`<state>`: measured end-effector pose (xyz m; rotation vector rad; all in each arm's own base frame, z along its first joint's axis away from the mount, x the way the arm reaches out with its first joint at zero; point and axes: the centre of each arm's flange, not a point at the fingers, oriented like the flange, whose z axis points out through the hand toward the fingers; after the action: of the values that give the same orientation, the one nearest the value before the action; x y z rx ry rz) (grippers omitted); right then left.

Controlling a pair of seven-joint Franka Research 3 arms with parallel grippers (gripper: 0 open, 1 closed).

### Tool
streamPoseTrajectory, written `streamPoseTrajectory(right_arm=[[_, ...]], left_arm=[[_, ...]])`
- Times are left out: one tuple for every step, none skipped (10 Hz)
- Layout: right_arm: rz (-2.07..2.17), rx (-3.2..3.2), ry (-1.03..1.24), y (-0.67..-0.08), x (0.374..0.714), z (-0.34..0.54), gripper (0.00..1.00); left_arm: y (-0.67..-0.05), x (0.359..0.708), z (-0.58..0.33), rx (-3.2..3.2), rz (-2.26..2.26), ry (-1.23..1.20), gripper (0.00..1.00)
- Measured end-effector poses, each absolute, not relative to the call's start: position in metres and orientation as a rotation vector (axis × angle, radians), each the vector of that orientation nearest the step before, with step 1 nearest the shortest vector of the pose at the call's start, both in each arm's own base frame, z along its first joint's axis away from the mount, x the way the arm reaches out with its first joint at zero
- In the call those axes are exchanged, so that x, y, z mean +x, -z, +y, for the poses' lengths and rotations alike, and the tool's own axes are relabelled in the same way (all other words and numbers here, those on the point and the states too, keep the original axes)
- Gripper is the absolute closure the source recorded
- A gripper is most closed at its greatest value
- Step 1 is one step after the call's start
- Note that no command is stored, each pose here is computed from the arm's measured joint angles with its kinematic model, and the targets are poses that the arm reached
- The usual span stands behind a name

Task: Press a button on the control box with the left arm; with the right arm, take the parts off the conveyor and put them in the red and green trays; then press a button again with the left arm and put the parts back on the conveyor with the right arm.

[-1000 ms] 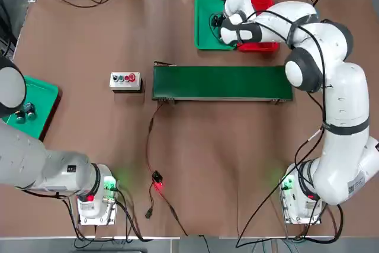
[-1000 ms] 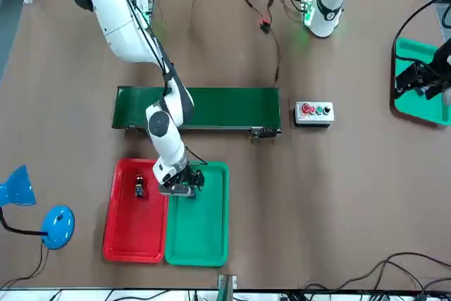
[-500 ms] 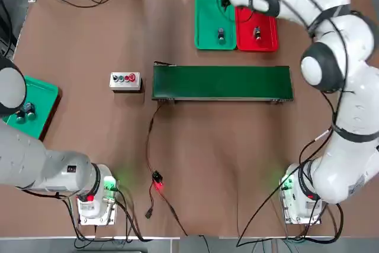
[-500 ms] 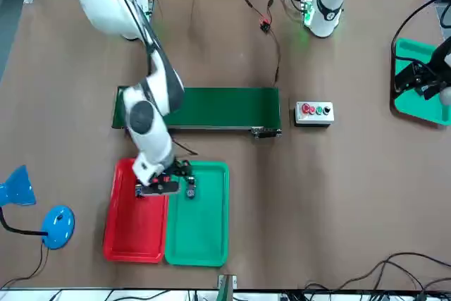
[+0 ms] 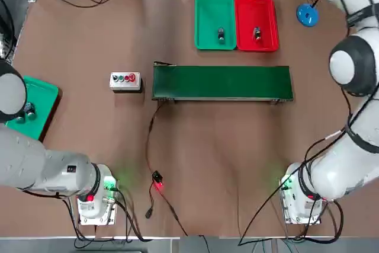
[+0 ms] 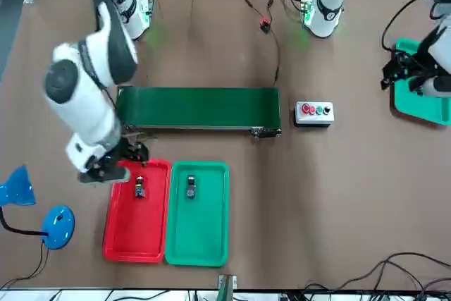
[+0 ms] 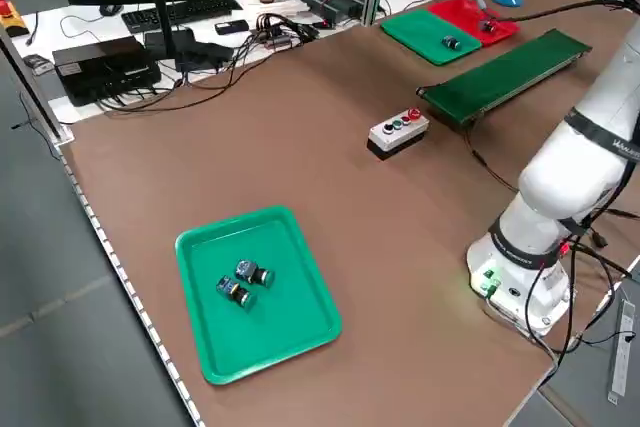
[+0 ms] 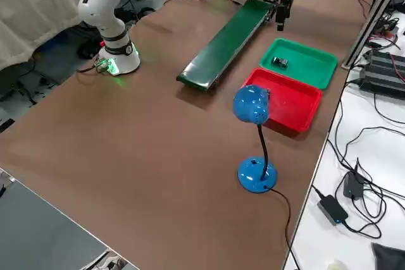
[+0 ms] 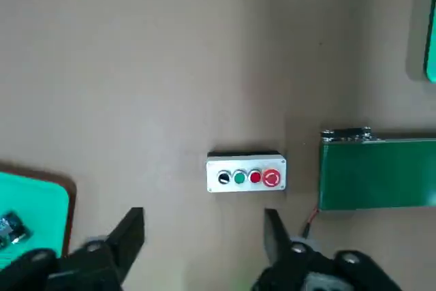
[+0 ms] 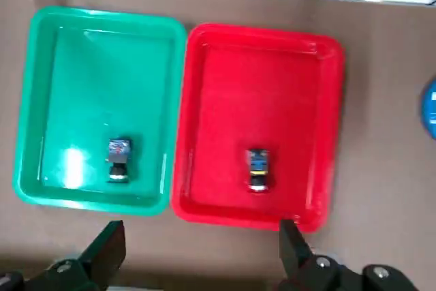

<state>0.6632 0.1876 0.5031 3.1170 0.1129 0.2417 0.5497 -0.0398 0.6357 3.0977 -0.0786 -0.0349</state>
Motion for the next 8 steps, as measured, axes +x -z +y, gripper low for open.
streamPoseTrajectory(right_arm=[[0.096, 3.115, -0.265, -0.526, 0.661, 0.162, 0.00], [0.089, 3.110, -0.264, -0.546, 0.656, 0.136, 0.00], [0.075, 3.107, -0.252, -0.567, 0.649, 0.112, 0.00], [0.048, 3.106, -0.242, -0.585, 0.639, 0.093, 0.00], [0.018, 3.118, -0.229, -0.604, 0.627, 0.079, 0.00], [-0.008, 3.146, -0.222, -0.621, 0.615, 0.070, 0.00], [-0.034, 3.172, -0.220, -0.637, 0.602, 0.061, 0.00], [-0.049, 3.182, -0.222, -0.652, 0.588, 0.054, 0.00]], left_arm=[[-0.628, 0.548, -0.039, 3.098, -0.073, 0.069, 0.45], [-0.614, 0.548, -0.040, 3.098, -0.072, 0.106, 0.63], [-0.600, 0.549, -0.043, 3.098, -0.078, 0.103, 0.78], [-0.587, 0.547, -0.046, 3.099, -0.084, 0.071, 0.87], [-0.571, 0.539, -0.048, 3.100, -0.087, 0.037, 0.88], [-0.551, 0.526, -0.051, 3.103, -0.091, 0.018, 0.87], [-0.527, 0.511, -0.053, 3.106, -0.097, 0.009, 0.88], [-0.502, 0.498, -0.056, 3.110, -0.096, -0.001, 0.90]])
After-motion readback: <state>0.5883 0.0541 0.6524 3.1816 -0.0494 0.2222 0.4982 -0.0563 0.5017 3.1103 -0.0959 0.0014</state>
